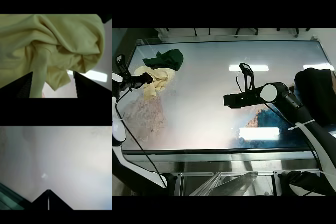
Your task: Fold the shirts.
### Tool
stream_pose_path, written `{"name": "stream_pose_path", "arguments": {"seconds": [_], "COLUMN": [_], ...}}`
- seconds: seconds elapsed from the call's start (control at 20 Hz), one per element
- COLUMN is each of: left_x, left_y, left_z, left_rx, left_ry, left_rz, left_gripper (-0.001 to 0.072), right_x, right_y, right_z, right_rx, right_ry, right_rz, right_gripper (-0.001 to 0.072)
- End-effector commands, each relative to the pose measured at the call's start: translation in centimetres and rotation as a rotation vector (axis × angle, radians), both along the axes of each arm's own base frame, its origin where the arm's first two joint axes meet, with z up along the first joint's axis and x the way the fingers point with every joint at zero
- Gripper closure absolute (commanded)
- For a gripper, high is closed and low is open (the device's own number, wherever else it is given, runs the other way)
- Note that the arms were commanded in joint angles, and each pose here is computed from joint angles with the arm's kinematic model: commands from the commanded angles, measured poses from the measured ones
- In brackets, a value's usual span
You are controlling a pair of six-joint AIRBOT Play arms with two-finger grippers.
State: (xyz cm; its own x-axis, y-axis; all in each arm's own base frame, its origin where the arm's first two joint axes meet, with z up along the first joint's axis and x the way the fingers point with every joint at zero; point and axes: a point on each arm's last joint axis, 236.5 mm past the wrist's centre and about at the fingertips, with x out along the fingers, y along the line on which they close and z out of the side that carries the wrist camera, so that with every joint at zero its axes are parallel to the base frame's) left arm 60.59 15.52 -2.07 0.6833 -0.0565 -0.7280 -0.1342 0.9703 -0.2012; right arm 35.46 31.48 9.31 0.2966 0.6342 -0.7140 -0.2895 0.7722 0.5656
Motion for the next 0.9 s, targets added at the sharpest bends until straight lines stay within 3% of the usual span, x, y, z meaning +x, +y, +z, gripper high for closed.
{"name": "stream_pose_path", "arguments": {"seconds": [0.0,0.2,0.25,0.3,0.35,0.65,0.85], "left_x": [3.8,4.6,4.2,4.1,4.1,3.9,0.1], "left_y": [2.3,1.7,1.3,0.9,0.8,0.6,-2.3], "left_z": [-5.0,-9.2,-10.2,-10.6,-10.3,2.3,10.3], "left_rx": [0.028,-0.046,-0.08,-0.102,-0.107,-0.062,-0.079], "left_ry": [-0.024,-0.001,0.009,0.011,0.007,-0.123,-0.123], "left_rz": [-0.002,0.017,0.028,0.036,0.033,0.0,-0.072], "left_gripper": [0.0145,0.0147,0.0188,0.0409,0.0693,0.0693,0.0693], "right_x": [0.0,0.0,0.0,0.0,0.0,0.0,0.0], "right_y": [0.0,0.0,0.0,0.0,0.0,0.0,0.1], "right_z": [0.0,0.0,0.0,0.0,0.0,0.0,0.0], "right_rx": [-0.001,0.0,0.0,0.0,0.0,0.0,0.005], "right_ry": [0.001,0.001,0.001,0.001,0.001,0.001,0.003], "right_rz": [0.0,0.0,0.0,0.0,0.0,0.0,-0.003], "right_gripper": [0.069,0.069,0.069,0.069,0.069,0.069,0.0689]}}
